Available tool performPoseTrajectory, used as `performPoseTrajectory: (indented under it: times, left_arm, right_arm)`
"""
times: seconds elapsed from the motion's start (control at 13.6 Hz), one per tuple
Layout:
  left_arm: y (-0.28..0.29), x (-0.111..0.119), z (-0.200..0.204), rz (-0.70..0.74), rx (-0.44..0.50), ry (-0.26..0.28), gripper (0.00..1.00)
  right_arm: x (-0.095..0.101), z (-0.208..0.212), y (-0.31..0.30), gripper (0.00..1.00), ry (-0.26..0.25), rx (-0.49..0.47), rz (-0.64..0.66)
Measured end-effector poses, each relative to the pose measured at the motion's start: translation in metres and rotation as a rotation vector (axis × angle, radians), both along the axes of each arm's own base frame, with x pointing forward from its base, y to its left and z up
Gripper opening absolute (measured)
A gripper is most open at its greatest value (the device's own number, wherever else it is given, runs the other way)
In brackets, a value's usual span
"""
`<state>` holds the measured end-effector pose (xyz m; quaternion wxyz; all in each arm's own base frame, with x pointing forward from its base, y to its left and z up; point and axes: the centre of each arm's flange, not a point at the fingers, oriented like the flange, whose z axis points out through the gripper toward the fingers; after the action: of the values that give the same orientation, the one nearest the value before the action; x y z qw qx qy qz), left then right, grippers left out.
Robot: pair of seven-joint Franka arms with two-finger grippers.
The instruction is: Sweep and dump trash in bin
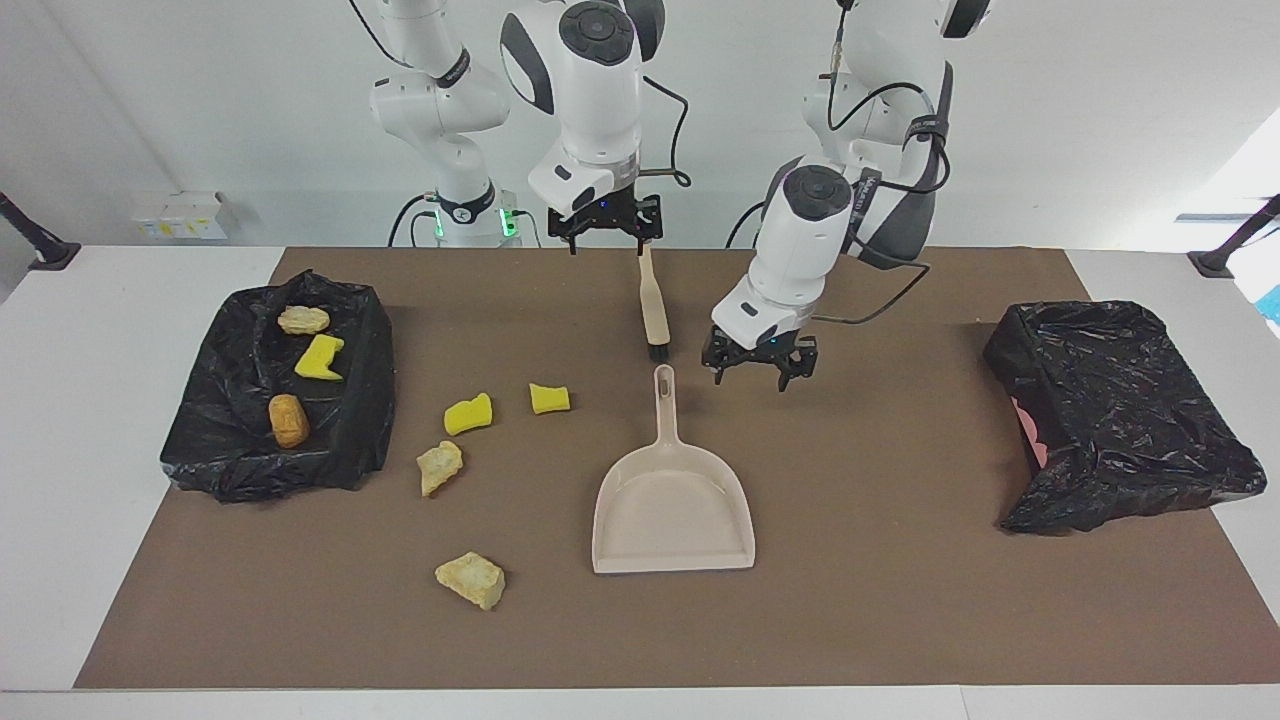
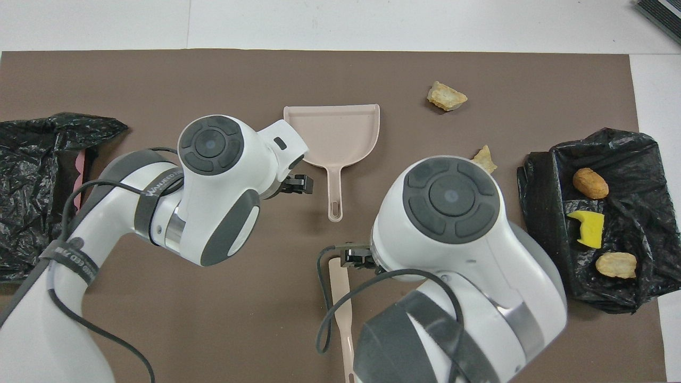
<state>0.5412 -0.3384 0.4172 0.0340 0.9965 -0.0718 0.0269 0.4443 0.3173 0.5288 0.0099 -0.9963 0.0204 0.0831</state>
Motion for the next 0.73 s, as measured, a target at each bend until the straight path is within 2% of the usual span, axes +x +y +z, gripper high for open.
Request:
performPoseTrajectory:
  times: [0.37,0.51,0.73]
  left_arm:
    - [-0.056,-0.015,-0.028,0.037,-0.020,-0.017,1.00]
    - [-0.070,-0.014,-0.039,0.059,0.010,-0.035,1.00]
    - [-0.079,-0.009,-0.050,0.069,0.025,-0.050,0.99]
  right_arm:
    - [-0.091,-0.047,0.001,1.00,0.006,-0.064,0.052]
    - [-0.111,-0.065,0.009,1.00,0.016,-0.080,0.088]
    - [-0.122,-0.089,0.016,1.00,0.025,-0.046,0.090]
